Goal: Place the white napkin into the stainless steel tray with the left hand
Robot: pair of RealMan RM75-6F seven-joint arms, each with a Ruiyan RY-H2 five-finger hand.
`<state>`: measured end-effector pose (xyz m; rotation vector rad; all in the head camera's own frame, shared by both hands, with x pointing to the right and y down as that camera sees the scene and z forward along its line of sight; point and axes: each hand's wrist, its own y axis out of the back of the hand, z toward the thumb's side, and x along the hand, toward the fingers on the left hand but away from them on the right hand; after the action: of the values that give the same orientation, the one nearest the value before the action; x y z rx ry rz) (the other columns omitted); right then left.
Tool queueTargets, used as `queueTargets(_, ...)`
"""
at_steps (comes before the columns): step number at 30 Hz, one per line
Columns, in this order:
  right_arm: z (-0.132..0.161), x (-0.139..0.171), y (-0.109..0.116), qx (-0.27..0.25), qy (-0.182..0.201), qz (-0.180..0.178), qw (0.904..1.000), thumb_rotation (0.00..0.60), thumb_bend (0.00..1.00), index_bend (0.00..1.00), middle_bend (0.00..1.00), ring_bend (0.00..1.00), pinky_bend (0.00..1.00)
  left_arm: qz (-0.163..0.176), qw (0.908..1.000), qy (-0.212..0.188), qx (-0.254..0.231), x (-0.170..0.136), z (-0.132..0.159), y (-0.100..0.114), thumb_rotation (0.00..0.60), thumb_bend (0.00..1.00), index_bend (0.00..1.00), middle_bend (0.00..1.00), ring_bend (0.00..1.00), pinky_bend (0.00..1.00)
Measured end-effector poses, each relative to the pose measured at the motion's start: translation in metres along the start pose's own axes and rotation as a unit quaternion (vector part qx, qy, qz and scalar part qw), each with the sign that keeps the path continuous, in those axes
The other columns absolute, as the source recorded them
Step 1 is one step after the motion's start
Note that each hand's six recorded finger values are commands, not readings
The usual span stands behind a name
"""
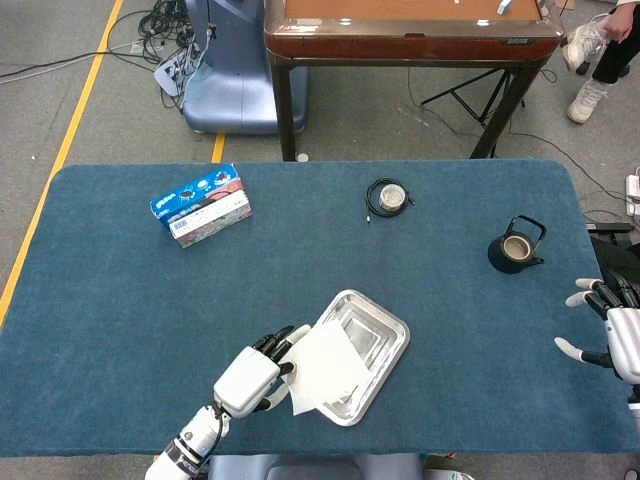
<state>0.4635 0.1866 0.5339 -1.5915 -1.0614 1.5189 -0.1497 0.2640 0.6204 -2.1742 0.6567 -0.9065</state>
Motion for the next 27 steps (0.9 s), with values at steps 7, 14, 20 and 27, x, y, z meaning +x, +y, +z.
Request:
queueTargets(7, 0.000, 0.000, -0.001, -0.001, 0.000, 0.003, 1.0000, 0.600, 0.04, 0.42, 0.26, 0.09, 0.12, -0.027, 0.9988, -0.041, -0.001, 0.003, 0.010, -0.007, 0.600, 0.55, 0.71, 0.05, 0.00, 0.18)
queueTargets(14, -0.001, -0.001, -0.001, -0.002, 0.000, 0.004, 1.0000, 0.600, 0.04, 0.42, 0.26, 0.09, 0.12, -0.039, 0.9970, -0.067, 0.007, 0.009, 0.010, -0.012, 0.600, 0.55, 0.71, 0.05, 0.00, 0.17)
queueTargets(20, -0.001, -0.001, -0.001, -0.001, -0.001, 0.004, 1.0000, 0.600, 0.04, 0.42, 0.26, 0.09, 0.12, -0.043, 0.9964, -0.073, 0.006, 0.011, 0.008, -0.012, 0.600, 0.55, 0.71, 0.05, 0.00, 0.17)
queueTargets(27, -0.001, -0.001, 0.000, -0.003, -0.001, 0.003, 1.0000, 0.600, 0.04, 0.42, 0.26, 0.09, 0.12, -0.042, 0.9967, -0.070, 0.005, 0.011, 0.009, -0.011, 0.600, 0.55, 0.64, 0.05, 0.00, 0.17)
